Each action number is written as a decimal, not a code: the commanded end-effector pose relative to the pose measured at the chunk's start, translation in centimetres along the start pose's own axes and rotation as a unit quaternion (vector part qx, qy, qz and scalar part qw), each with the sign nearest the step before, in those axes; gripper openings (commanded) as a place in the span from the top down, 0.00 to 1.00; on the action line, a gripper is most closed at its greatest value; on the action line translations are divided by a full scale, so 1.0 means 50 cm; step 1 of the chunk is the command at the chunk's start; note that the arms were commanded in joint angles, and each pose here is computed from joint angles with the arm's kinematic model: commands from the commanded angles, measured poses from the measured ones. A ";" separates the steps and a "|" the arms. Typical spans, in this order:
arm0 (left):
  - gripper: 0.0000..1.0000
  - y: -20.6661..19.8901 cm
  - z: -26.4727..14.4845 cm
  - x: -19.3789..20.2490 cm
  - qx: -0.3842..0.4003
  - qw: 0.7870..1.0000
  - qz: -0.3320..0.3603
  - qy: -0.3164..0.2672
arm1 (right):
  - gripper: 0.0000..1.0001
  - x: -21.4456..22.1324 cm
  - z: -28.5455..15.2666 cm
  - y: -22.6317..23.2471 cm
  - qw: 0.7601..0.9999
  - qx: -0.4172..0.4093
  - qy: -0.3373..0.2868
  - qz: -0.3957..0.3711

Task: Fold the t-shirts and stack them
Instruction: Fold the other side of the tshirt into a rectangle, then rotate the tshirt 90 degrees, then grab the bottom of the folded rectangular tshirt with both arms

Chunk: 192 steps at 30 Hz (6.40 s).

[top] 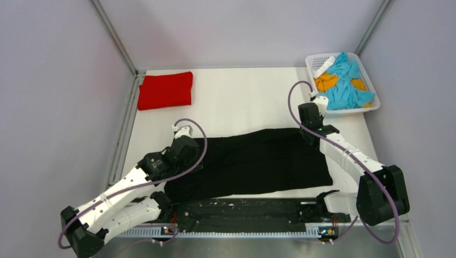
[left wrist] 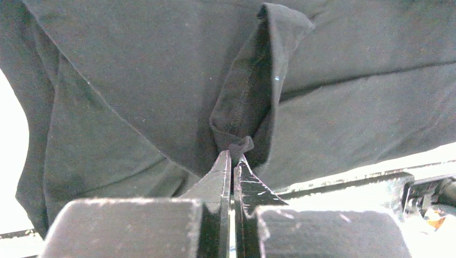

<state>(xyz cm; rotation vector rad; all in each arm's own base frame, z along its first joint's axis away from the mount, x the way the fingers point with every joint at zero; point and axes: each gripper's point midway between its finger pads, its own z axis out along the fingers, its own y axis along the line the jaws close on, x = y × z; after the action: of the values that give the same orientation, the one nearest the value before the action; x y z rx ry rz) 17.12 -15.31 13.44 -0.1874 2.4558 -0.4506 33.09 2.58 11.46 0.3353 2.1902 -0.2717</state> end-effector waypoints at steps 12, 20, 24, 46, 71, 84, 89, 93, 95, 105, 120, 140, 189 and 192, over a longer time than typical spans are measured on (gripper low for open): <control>1.00 0.026 -0.026 0.148 0.027 0.992 -0.004 0.124 | 1.00 -0.032 0.010 -0.037 0.999 0.037 0.001 0.000; 1.00 0.030 -0.022 0.225 0.054 0.979 -0.013 0.196 | 0.97 0.030 0.028 -0.059 0.997 0.069 0.043 -0.009; 0.62 0.037 -0.018 0.259 0.053 0.972 -0.021 0.230 | 0.72 0.049 0.024 -0.088 0.992 0.112 0.058 0.001; 0.20 -0.065 0.136 0.105 0.012 0.994 0.040 0.100 | 0.11 0.033 -0.099 -0.041 0.991 -0.058 0.014 0.117; 0.92 -0.210 0.168 0.122 0.121 0.961 0.184 0.167 | 0.11 0.028 -0.106 -0.050 0.991 -0.056 0.003 0.118; 0.06 -0.207 0.143 0.135 0.123 0.945 0.232 0.196 | 0.11 0.020 -0.113 -0.047 0.992 -0.067 -0.004 0.104; 0.01 -0.189 0.108 0.091 0.119 0.965 0.198 0.122 | 0.11 0.009 -0.125 -0.010 0.987 -0.127 -0.013 0.098; 0.01 -0.134 0.116 0.045 0.069 0.987 0.130 0.059 | 0.10 0.011 -0.144 0.044 0.974 -0.208 -0.008 0.090; 0.01 -0.103 0.142 0.041 0.054 0.995 0.065 0.059 | 0.10 0.024 -0.150 0.082 0.962 -0.255 0.010 0.102; 0.01 -0.099 0.325 -0.043 0.085 0.985 -0.139 0.062 | 0.12 0.170 -0.080 0.177 0.943 -0.290 0.117 0.116; 0.01 -0.339 0.757 -0.443 0.188 0.968 -0.163 0.029 | 0.13 0.321 -0.207 0.223 0.899 -0.378 0.218 0.047; 0.01 -0.479 0.693 -0.521 0.423 0.901 -0.082 -0.049 | 0.14 0.299 -0.390 0.476 0.790 -0.584 0.166 -0.080; 0.49 -0.127 0.149 0.277 0.142 0.967 0.035 0.207 | 0.60 0.470 -0.338 0.125 0.893 -0.249 0.299 -0.224; 0.54 -0.118 0.157 0.282 0.130 0.969 0.035 0.208 | 0.71 0.465 -0.332 0.129 0.897 -0.248 0.291 -0.221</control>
<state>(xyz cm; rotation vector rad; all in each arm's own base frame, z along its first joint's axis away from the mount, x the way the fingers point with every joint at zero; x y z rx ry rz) 10.89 -26.37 2.69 0.1339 2.7546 -0.8616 8.12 16.89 1.58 -0.4828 2.8602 0.2284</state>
